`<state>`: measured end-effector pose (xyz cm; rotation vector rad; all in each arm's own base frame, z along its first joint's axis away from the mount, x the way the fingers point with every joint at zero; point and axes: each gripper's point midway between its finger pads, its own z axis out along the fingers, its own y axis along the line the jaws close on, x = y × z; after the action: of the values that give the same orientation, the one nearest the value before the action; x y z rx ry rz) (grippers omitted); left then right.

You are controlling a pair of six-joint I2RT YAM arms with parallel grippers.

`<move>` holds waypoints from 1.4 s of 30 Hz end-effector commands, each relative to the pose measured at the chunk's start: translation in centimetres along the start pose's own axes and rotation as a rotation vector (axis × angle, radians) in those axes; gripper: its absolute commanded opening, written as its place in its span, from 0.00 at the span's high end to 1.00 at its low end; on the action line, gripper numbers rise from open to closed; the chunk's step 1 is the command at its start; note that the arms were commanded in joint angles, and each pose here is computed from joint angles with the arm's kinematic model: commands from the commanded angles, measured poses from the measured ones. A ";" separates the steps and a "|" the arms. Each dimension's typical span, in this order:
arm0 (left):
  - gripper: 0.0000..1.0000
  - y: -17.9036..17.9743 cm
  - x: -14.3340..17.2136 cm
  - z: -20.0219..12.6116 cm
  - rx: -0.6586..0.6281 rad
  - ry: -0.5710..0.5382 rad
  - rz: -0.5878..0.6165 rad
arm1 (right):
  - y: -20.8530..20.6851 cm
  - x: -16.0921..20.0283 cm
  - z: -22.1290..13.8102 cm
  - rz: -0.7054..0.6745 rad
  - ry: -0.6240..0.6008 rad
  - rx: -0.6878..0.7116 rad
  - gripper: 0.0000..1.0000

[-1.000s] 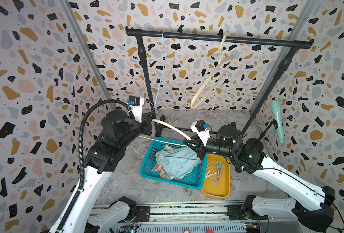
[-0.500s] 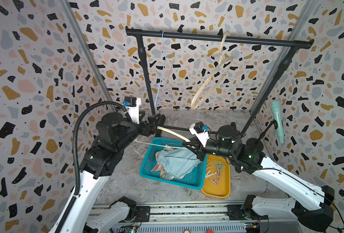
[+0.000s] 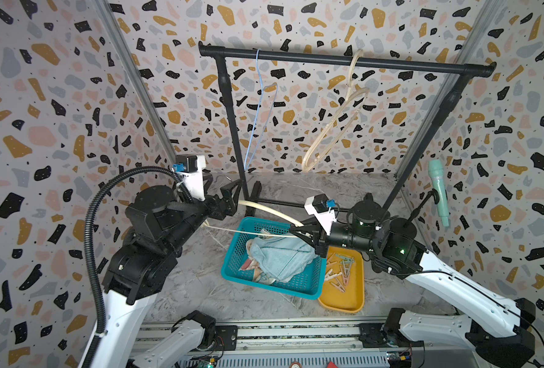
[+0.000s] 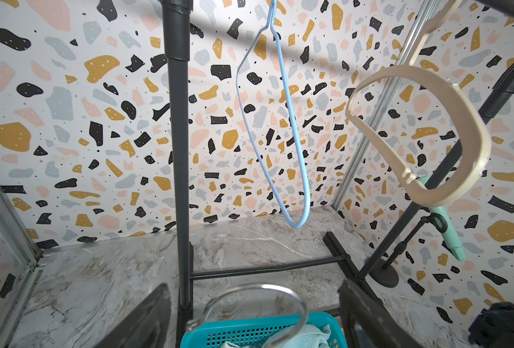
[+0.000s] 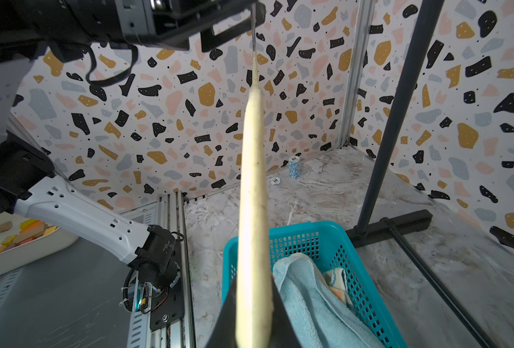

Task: Remove the clothespins securing towels to the hanger
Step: Place the hanger on the clothesline.

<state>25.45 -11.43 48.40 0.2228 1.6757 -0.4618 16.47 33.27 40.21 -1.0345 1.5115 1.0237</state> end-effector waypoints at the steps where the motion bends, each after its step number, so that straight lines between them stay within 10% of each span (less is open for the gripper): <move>1: 0.12 0.4 0.4 0.1 -0.019 0.012 0.010 | 0.6 -4.9 -2.3 -0.025 -0.170 0.021 1.00; 42: 0.04 -5.3 -3.4 -5.9 0.291 -0.127 -0.043 | 2.7 -11.7 -12.6 -0.090 -0.434 0.110 1.00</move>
<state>19.53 -13.40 50.71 0.3520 1.5836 -0.7194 13.50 26.06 49.10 -0.8180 1.2774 1.0192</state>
